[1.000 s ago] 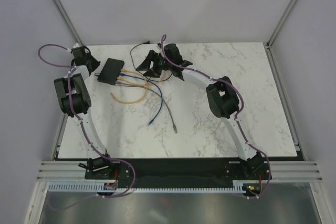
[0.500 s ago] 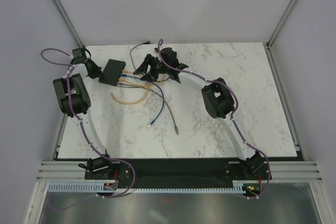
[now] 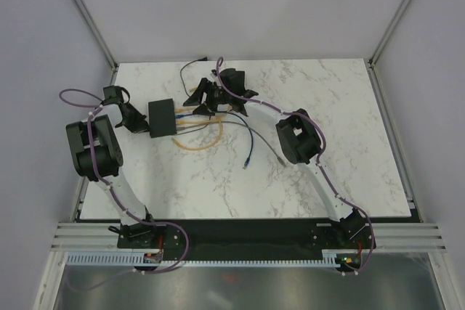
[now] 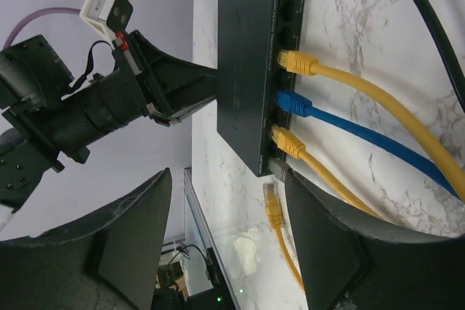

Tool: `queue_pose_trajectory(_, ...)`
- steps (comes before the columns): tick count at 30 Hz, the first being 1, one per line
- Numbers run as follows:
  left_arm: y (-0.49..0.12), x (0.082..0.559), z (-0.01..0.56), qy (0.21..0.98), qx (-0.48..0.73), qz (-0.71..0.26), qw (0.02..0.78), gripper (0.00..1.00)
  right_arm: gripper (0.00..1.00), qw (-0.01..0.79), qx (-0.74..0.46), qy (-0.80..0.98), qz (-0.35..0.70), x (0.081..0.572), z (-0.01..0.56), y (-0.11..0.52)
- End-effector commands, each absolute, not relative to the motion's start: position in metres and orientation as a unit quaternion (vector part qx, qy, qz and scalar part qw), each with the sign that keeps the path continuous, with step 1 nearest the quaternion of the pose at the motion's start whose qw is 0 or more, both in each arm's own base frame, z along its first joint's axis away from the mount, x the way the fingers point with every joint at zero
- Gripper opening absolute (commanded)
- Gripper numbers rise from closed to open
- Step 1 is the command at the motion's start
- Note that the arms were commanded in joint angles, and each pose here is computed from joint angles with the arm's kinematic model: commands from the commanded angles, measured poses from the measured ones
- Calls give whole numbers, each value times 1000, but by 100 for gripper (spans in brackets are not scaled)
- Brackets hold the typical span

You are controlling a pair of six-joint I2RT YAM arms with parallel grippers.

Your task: Pull the plug from the switch port

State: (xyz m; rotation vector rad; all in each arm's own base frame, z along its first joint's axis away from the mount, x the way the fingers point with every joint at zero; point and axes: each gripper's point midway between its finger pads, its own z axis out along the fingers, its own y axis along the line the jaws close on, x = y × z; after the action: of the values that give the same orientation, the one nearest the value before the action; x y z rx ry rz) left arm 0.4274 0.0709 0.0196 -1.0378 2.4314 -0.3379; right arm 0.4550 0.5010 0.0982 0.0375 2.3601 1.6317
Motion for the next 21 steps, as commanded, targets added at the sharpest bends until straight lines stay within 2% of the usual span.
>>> queue_pose_trajectory(1, 59, 409, 25, 888, -384, -133, 214, 4, 71, 113, -9, 815, 569, 436, 91, 507)
queue_pose_trajectory(5, 60, 413, 48, 883, -378, -136, 242, 4, 67, 95, -34, 821, 562, 413, 89, 505)
queue_pose_trajectory(13, 57, 415, 86, 874, -365, -143, 286, 4, 67, 96, -18, 823, 560, 405, 106, 504)
queue_pose_trajectory(18, 40, 413, 79, 884, -350, -147, 274, 4, 65, 77, -8, 818, 571, 387, 104, 515)
queue_pose_trajectory(19, 24, 415, 75, 886, -339, -183, 258, 4, 65, 79, -12, 811, 579, 383, 107, 520)
queue_pose_trajectory(20, 21, 433, 81, 873, -338, -202, 288, 22, 64, 79, -11, 809, 582, 381, 109, 522)
queue_pose_trajectory(21, 13, 435, 79, 875, -329, -213, 285, 22, 64, 80, -10, 805, 588, 380, 112, 527)
